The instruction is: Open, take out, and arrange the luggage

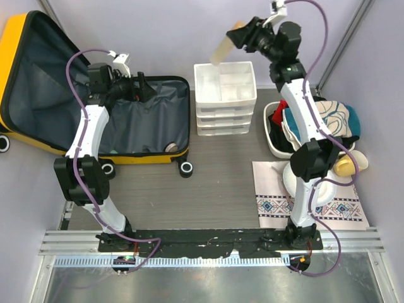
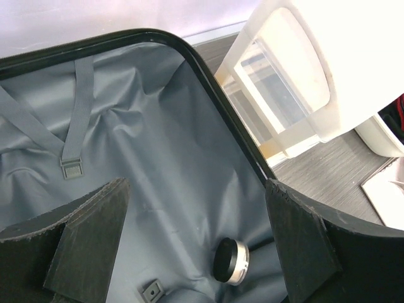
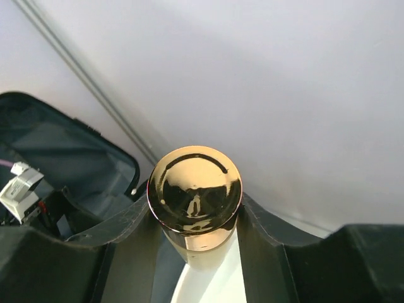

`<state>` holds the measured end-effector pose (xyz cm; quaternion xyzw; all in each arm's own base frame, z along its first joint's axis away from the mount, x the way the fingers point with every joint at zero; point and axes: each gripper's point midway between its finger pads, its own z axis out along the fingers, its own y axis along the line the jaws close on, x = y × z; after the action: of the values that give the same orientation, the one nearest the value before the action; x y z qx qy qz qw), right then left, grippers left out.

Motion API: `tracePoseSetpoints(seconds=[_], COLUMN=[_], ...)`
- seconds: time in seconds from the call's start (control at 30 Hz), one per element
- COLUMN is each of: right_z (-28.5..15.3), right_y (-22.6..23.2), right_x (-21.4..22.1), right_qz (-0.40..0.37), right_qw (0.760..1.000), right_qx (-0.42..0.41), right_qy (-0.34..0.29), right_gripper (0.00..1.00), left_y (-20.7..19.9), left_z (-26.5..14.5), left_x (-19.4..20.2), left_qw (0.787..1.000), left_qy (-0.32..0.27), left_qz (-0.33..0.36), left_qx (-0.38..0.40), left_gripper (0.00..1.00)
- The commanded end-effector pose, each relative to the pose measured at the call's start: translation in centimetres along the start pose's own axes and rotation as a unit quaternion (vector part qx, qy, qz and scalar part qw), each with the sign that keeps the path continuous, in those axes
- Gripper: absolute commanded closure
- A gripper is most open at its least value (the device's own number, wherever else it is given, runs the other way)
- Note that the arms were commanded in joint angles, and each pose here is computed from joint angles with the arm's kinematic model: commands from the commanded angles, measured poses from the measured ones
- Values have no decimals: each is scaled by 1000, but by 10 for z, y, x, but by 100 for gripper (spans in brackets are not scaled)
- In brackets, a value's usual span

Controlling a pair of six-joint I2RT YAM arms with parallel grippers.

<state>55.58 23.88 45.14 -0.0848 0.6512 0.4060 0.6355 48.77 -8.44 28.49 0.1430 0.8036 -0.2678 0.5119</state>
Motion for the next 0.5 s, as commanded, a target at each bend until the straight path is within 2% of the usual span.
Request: tracePoseSetpoints(seconds=[0.0, 0.13, 0.47], right_z=[-45, -56, -52], right_y=[39, 10, -30], right_x=[-86, -78, -65], right_qz=[-45, -107, -168], right_qw=[995, 991, 980], right_qx=[-23, 31, 98], right_qy=[-83, -70, -48], right_gripper=[99, 99, 99], left_y=[-13, -15, -19], left_z=[-2, 1, 2], left_x=[-23, -21, -22], left_qw=[999, 999, 999], left_qy=[-20, -18, -17], left_qz=[18, 19, 31], left_qx=[19, 23, 24], left_gripper=[8, 8, 7])
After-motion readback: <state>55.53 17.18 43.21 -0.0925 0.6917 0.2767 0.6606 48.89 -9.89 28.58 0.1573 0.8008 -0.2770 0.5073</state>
